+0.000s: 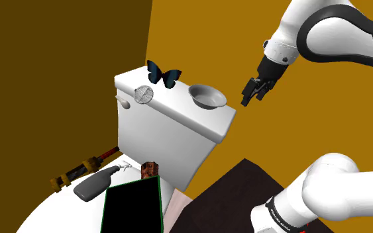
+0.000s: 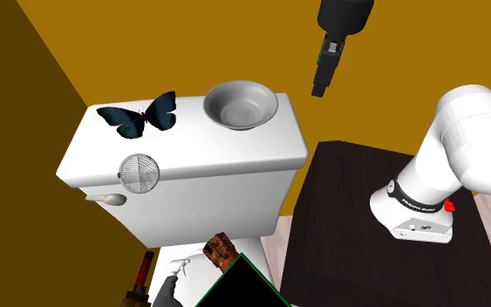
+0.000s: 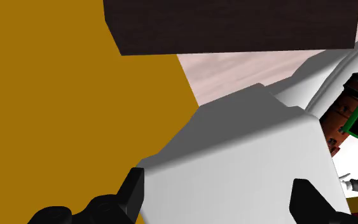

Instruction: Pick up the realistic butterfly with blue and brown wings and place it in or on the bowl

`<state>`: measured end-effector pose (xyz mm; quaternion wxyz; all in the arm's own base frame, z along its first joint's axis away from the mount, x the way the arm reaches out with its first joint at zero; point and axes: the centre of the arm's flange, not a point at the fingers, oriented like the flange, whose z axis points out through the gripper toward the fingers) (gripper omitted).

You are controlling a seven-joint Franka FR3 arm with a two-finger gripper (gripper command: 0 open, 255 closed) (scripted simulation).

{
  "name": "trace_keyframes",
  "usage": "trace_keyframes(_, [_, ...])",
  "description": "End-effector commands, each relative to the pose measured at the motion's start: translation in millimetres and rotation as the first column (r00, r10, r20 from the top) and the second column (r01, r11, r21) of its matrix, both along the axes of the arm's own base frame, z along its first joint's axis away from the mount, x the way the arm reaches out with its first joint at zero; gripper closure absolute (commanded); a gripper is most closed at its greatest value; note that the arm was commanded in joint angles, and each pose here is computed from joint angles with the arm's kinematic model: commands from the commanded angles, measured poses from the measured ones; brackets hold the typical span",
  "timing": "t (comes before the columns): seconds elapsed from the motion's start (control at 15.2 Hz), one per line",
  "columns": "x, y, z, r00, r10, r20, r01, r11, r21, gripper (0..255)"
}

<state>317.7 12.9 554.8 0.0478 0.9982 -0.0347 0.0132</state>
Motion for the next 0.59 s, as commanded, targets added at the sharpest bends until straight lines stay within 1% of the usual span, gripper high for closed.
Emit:
trace_keyframes(0.0, [0.0,0.0,0.0,1.0,0.0,0.0,0.0,1.0,0.0,0])
trace_keyframes(0.26, [52.7,3.7,-2.6,0.996,0.09,-0.01,-0.09,0.996,0.015,0])
trace_keyframes(0.53, [104.8,12.2,-5.7,0.983,0.18,-0.018,-0.18,0.983,0.031,0])
